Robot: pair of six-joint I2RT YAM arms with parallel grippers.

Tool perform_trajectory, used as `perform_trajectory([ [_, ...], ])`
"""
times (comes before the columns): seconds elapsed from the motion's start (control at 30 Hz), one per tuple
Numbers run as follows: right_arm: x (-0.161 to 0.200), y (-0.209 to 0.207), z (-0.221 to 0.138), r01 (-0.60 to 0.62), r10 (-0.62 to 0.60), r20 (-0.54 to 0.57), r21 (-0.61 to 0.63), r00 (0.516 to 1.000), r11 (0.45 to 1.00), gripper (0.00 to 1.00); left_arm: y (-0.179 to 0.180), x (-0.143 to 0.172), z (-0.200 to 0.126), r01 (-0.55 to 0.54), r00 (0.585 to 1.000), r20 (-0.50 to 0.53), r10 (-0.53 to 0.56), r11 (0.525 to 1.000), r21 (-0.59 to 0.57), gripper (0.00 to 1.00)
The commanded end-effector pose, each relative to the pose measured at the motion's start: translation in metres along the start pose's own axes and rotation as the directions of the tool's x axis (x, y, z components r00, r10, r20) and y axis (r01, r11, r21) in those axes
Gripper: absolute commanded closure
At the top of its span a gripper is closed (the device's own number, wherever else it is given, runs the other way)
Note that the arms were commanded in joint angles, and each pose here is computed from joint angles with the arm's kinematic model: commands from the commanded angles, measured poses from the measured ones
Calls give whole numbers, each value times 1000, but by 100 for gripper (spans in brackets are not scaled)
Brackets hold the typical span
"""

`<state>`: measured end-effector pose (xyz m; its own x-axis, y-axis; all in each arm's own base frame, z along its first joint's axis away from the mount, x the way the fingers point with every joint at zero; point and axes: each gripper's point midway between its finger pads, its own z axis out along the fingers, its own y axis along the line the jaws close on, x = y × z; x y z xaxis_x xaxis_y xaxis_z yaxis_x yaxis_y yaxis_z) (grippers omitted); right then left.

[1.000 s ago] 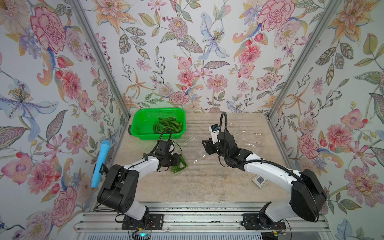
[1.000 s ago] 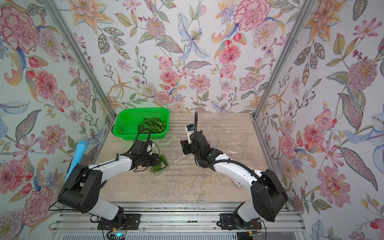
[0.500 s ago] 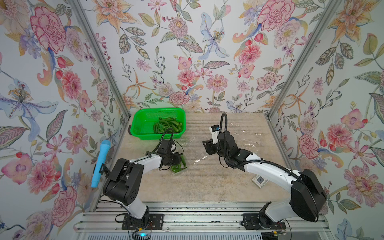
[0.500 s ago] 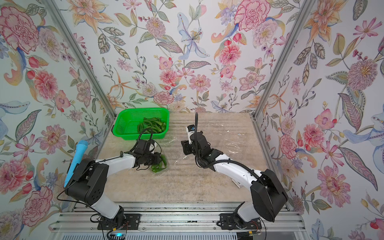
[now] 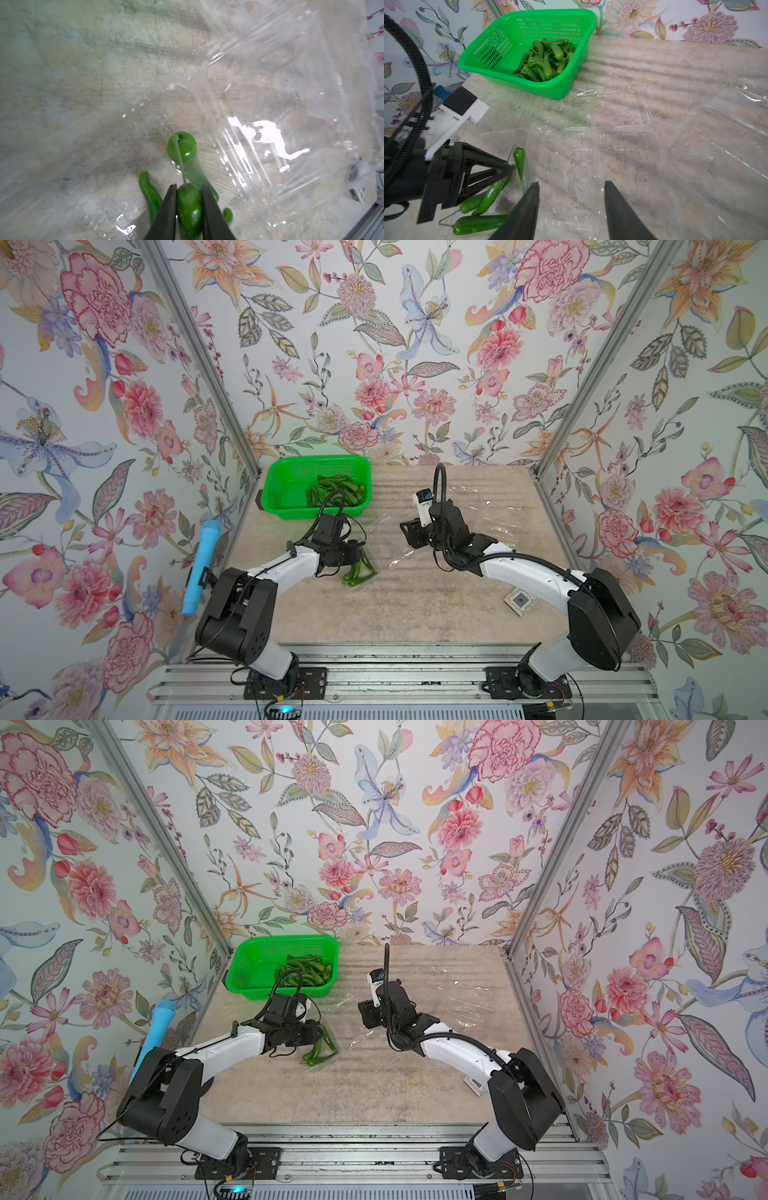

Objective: Take small green peppers out of containers
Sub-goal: Pick up the green pepper from the packing box, then place the green pepper in the basket.

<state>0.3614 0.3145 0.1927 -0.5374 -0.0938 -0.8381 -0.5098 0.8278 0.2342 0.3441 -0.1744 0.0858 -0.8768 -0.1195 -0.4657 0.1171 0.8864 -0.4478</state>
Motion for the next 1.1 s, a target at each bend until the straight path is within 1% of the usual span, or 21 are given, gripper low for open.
perform_trajectory([
  [0.0,-25,11,5,13,-11,39,-50,999,999,47,-16,-30,-27,-36,997,74,35,999,14,86],
  [0.17,-53,22,23,42,-36,66,-99,997,994,45,-10,-77,-47,-32,988,154,31,999,7,83],
  [0.23,-65,25,34,53,-45,79,-110,996,993,45,-1,-100,-51,-27,983,182,29,1000,-15,83],
  [0.3,-76,28,48,57,-47,85,-126,995,990,45,8,-122,-50,-19,980,199,23,1000,-21,83],
  [0.4,-89,33,66,63,-48,98,-149,994,987,46,20,-145,-34,-22,983,182,28,999,-36,83],
  [0.47,-93,33,78,59,-43,100,-158,994,986,46,21,-150,-18,-32,988,152,34,999,-19,84],
  [0.53,-92,34,88,52,-37,92,-162,995,985,46,22,-146,-3,-31,991,127,31,1000,2,84],
  [0.6,-90,32,93,48,-34,86,-166,996,985,46,29,-140,6,-24,994,108,25,1000,-8,85],
  [0.67,-87,33,96,44,-31,73,-183,997,982,46,32,-136,8,-18,993,115,18,1000,-5,86],
  [0.73,-85,31,98,40,-26,81,-175,996,984,46,34,-141,2,-5,990,143,6,1000,-4,86],
  [0.83,-83,31,102,39,-26,71,-178,997,983,46,28,-156,-12,-9,979,205,4,1000,19,84],
  [0.97,-83,36,109,37,-27,53,-207,998,978,46,18,-180,-24,-38,971,236,31,999,25,83],
  [1.07,-85,38,110,39,-27,56,-216,998,976,46,24,-196,-26,-27,970,243,22,999,20,84],
])
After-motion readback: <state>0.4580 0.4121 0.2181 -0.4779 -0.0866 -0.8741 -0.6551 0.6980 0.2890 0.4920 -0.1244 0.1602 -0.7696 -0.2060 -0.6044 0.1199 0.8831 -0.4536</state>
